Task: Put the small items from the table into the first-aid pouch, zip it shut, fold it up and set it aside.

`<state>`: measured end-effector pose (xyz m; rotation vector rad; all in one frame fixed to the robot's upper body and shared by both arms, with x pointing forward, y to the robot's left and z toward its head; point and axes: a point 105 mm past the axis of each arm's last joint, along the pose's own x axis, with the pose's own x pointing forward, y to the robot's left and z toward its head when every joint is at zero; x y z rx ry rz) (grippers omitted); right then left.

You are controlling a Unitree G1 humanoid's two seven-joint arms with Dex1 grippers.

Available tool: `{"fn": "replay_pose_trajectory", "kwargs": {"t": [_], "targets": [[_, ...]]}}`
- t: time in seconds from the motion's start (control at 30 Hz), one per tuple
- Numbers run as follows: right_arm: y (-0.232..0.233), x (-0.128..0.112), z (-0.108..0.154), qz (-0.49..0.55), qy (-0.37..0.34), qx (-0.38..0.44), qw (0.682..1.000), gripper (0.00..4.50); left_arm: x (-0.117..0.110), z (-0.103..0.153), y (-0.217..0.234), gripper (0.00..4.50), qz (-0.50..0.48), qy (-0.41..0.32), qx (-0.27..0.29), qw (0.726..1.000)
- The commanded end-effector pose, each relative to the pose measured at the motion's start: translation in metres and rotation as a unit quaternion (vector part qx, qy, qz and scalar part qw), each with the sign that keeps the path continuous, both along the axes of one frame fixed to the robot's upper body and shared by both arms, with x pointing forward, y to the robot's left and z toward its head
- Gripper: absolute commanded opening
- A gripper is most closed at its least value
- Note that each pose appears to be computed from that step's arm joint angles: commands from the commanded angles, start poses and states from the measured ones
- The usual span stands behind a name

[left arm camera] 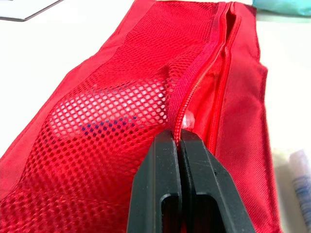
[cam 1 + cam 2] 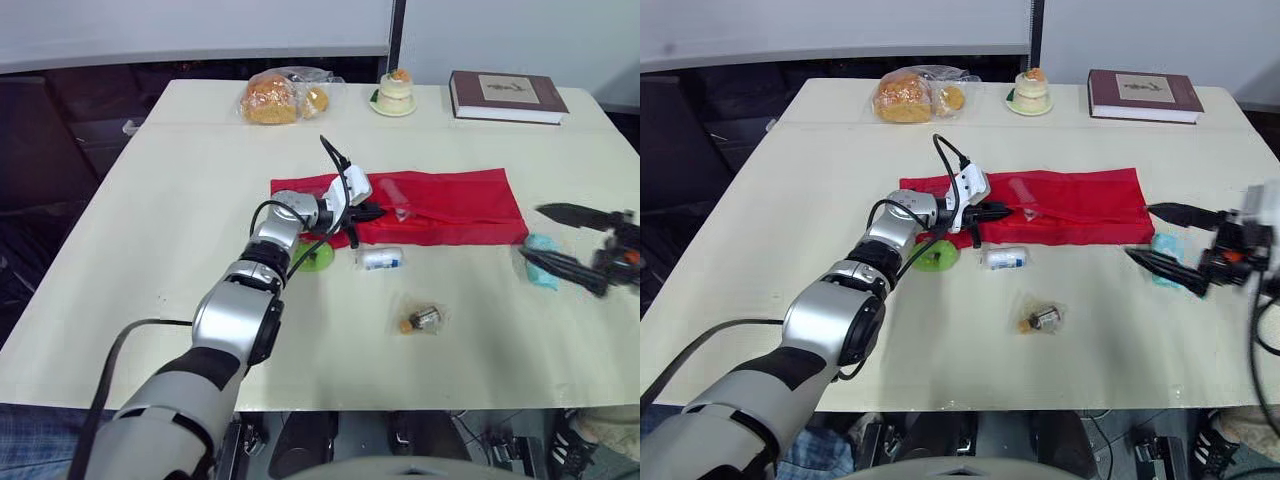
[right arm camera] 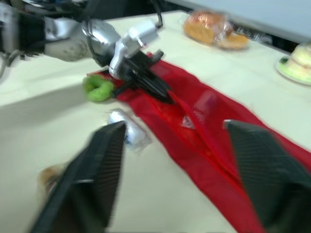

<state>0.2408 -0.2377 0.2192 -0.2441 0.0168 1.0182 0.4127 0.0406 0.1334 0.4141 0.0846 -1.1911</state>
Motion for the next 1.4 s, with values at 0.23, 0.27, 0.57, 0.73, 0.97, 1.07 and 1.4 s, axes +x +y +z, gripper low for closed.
{"fn": "replay_pose_trajectory", "kwargs": {"t": [0.23,0.27,0.57,0.73,0.97,1.07,1.4], "targets": [[-0.016,-0.009,0.019,0.016,-0.01,-0.05,0.999,4.48,0.0,0.017,-0.002,0.0,-0.02,-0.019,-0.009,1.0],[-0.011,-0.006,0.014,0.017,-0.005,-0.05,0.999,4.48,-0.001,0.016,-0.002,0.0,-0.023,-0.023,-0.005,0.999],[0.09,0.043,-0.054,0.109,-0.015,-0.123,0.986,4.48,-0.008,0.015,0.004,0.0,-0.057,-0.045,0.025,0.997],[0.131,0.071,-0.072,0.143,-0.045,-0.162,0.975,4.48,-0.01,0.009,0.011,0.0,-0.059,-0.047,0.036,0.997],[0.166,0.084,-0.091,0.17,-0.054,-0.198,0.964,4.48,-0.009,0.006,0.016,0.0,-0.047,-0.047,0.033,0.997],[0.172,0.087,-0.095,0.162,-0.066,-0.216,0.961,4.09,-0.009,0.005,0.017,0.0,-0.045,-0.046,0.033,0.997],[0.151,0.078,-0.088,0.116,-0.042,-0.246,0.961,0.02,-0.01,0.006,0.009,0.0,-0.054,-0.047,0.027,0.997]]}}
